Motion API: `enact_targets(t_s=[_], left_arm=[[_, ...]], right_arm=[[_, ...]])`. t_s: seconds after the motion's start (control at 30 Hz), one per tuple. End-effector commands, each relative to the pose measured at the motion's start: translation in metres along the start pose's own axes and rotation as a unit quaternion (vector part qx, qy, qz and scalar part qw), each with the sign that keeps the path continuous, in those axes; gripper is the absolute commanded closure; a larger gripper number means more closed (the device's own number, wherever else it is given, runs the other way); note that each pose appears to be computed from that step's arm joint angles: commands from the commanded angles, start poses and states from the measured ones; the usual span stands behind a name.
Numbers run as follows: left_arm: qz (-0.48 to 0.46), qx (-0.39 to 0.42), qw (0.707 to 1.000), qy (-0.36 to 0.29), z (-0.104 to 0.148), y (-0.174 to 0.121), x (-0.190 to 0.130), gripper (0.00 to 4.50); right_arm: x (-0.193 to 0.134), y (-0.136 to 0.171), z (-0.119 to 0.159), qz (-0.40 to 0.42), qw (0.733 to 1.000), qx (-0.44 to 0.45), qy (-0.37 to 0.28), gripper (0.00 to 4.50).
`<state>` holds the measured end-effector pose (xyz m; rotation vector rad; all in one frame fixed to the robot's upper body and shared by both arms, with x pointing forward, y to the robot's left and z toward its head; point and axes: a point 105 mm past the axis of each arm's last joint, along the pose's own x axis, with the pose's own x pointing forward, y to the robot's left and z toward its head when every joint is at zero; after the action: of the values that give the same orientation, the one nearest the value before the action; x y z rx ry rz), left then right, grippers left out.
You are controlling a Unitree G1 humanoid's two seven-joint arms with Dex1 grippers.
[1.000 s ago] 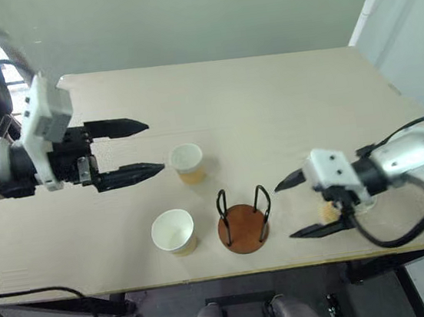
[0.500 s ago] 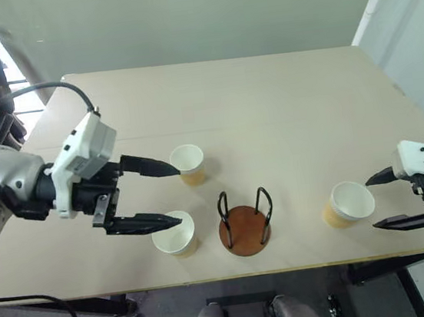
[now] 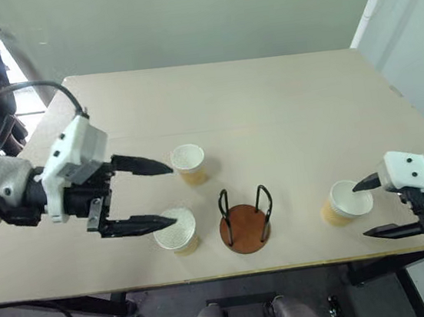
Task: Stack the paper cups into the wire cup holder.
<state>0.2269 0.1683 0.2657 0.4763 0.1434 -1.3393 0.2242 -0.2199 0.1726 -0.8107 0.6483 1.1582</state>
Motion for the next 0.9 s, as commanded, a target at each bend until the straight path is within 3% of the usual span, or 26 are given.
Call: enact_targets(t_s=[0.03, 0.23, 0.67, 0.9], left_arm=[[0.021, 0.032, 0.999, -0.014, 0.011, -0.002, -0.006, 0.0], [0.033, 0.014, 0.998, -0.048, 0.013, -0.006, -0.014, 0.0], [0.044, 0.003, 0.998, -0.039, 0.009, -0.008, -0.018, 0.0], [0.048, 0.002, 0.998, -0.035, 0.009, -0.009, -0.02, 0.0]], right_arm=[[-0.004, -0.004, 0.004, -0.01, 1.0, -0.021, 0.008, 0.05], [0.009, -0.001, 0.005, 0.009, 1.0, -0.028, 0.01, 0.05], [0.029, -0.002, -0.002, 0.019, 0.998, -0.045, 0.04, 0.05], [0.027, -0.008, 0.0, 0.019, 0.997, -0.059, 0.044, 2.36]])
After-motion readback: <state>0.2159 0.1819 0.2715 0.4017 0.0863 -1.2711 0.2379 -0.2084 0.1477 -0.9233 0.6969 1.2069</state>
